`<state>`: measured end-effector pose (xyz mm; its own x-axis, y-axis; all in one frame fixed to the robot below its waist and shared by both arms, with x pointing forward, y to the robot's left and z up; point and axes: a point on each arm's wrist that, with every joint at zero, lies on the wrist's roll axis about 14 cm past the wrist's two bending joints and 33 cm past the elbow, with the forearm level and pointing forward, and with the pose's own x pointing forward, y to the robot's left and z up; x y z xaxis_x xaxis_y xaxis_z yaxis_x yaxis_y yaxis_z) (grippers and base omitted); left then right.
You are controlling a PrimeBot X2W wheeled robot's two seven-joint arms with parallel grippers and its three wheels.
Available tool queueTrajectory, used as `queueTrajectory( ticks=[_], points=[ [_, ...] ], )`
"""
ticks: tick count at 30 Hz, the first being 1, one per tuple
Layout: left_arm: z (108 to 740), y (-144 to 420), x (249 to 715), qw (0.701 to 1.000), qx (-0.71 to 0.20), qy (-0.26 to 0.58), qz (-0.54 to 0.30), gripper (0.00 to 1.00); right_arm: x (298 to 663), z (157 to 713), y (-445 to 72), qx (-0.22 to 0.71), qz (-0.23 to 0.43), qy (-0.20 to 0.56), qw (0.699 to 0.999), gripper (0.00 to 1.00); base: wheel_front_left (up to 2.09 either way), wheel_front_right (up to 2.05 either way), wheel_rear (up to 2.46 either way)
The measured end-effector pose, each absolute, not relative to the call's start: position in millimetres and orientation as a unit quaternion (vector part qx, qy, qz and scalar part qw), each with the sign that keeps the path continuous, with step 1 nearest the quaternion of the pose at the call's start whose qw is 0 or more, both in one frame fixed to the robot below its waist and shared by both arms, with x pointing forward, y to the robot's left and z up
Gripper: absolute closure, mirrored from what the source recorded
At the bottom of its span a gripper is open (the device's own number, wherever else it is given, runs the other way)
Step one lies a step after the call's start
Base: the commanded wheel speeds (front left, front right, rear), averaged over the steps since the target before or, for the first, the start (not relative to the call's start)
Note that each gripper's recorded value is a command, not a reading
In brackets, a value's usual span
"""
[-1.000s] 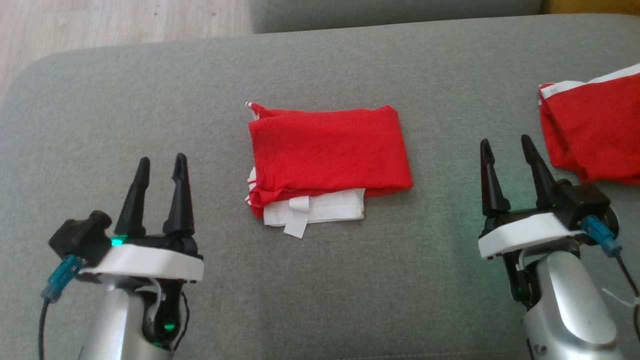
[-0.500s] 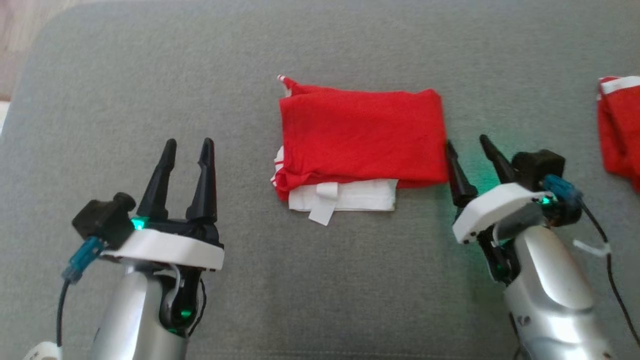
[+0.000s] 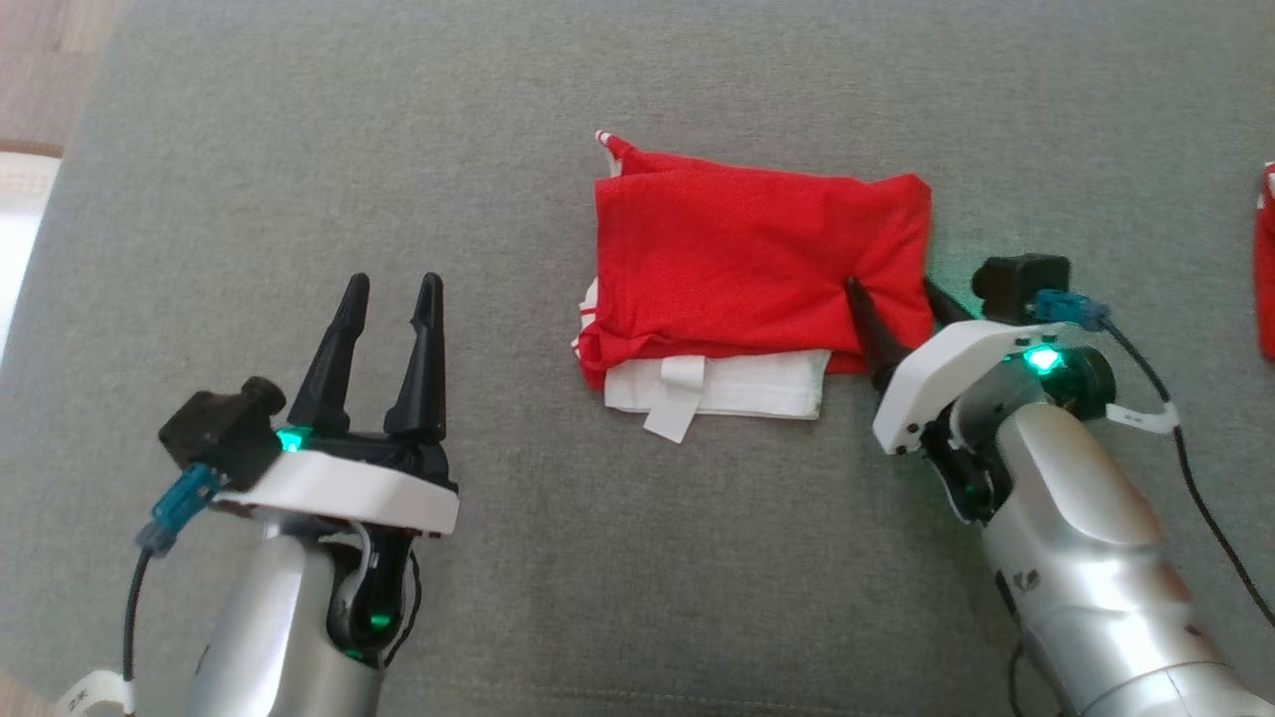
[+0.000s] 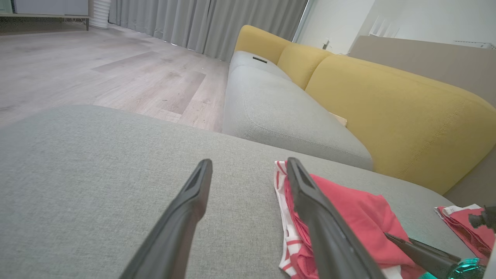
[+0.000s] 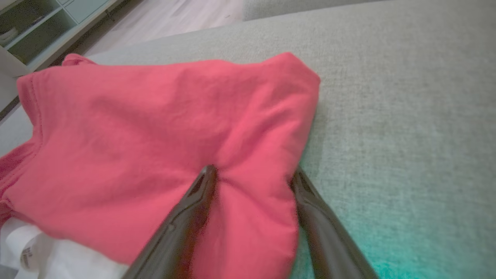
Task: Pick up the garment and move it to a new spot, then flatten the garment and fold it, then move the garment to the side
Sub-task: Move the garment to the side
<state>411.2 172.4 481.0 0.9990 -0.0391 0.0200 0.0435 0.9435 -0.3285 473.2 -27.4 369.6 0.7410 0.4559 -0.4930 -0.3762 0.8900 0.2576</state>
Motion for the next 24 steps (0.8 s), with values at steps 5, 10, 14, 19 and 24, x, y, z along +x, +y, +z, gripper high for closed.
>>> queueTrajectory(
  ticks=[5, 10, 14, 19, 24],
  points=[
    [482, 165, 415, 0.985, -0.169, -0.008, -0.032, 0.0, 470, 373, -30, 0.029, 0.237, 0.266, 0.934, 1.0, 0.0, 0.0, 0.0],
    [486, 146, 422, 0.984, -0.17, -0.011, -0.06, 0.0, 473, 386, -51, -0.029, 0.23, 0.221, 0.947, 1.0, 0.0, 0.0, 0.0],
    [488, 124, 430, 0.981, -0.171, -0.013, -0.092, 0.0, 487, 408, -86, -0.106, 0.222, 0.181, 0.952, 1.0, 0.0, 0.0, 0.0],
    [486, 97, 440, 0.975, -0.18, -0.008, -0.127, 0.0, 507, 445, -158, -0.185, 0.175, 0.141, 0.957, 1.0, 0.0, 0.0, 0.0],
    [481, 75, 454, 0.971, -0.184, -0.004, -0.155, 0.0, 506, 455, -260, -0.26, 0.097, 0.178, 0.944, 1.0, 0.0, 0.0, 0.0]
  ],
)
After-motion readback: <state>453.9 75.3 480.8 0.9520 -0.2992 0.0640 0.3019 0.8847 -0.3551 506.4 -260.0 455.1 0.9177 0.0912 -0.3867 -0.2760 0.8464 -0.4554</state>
